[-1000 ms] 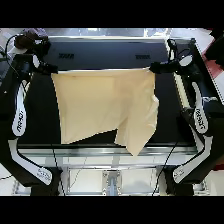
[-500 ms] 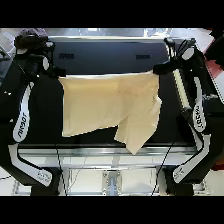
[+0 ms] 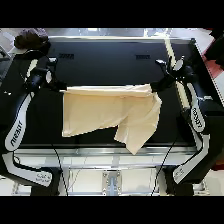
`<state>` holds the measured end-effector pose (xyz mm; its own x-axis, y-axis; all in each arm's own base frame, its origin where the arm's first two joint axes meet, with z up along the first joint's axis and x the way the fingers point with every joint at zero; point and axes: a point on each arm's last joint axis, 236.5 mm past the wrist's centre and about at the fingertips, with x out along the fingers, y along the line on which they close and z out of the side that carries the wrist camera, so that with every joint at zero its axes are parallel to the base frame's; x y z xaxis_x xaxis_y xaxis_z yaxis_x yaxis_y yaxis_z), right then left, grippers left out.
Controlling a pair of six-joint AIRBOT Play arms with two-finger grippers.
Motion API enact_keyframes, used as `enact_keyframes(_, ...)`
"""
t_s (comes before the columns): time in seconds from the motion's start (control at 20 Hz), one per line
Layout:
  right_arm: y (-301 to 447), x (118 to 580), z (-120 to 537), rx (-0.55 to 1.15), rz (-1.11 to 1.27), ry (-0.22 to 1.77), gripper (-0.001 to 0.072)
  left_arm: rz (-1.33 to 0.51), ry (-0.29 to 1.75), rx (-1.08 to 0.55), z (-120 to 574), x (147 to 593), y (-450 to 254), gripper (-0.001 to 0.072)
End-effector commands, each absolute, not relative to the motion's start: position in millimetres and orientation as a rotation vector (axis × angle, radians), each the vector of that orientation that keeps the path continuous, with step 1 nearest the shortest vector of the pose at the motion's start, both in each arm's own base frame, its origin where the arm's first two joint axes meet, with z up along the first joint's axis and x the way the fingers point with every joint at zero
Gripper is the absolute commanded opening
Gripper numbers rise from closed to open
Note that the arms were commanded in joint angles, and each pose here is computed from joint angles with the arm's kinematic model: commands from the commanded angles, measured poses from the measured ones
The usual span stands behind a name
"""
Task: Fold the shirts.
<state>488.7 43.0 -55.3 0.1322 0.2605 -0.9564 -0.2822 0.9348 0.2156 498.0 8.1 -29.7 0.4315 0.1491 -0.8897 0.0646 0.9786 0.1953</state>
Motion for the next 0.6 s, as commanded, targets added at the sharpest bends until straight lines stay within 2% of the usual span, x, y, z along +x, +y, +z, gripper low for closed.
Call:
enact_keyframes(0.0,42,482,-73,-0.008,0.373,1.420,0.0015,0.040,1.202,0.218,-55,485,0,0.0010)
enact_keyframes(0.25,39,488,-81,0.025,0.327,1.419,0.0015,0.032,1.335,0.244,-90,464,-5,0.0010)
enact_keyframes(0.55,15,454,-110,0.001,0.218,1.587,0.0016,0.032,1.342,0.244,-93,463,-5,0.0010)
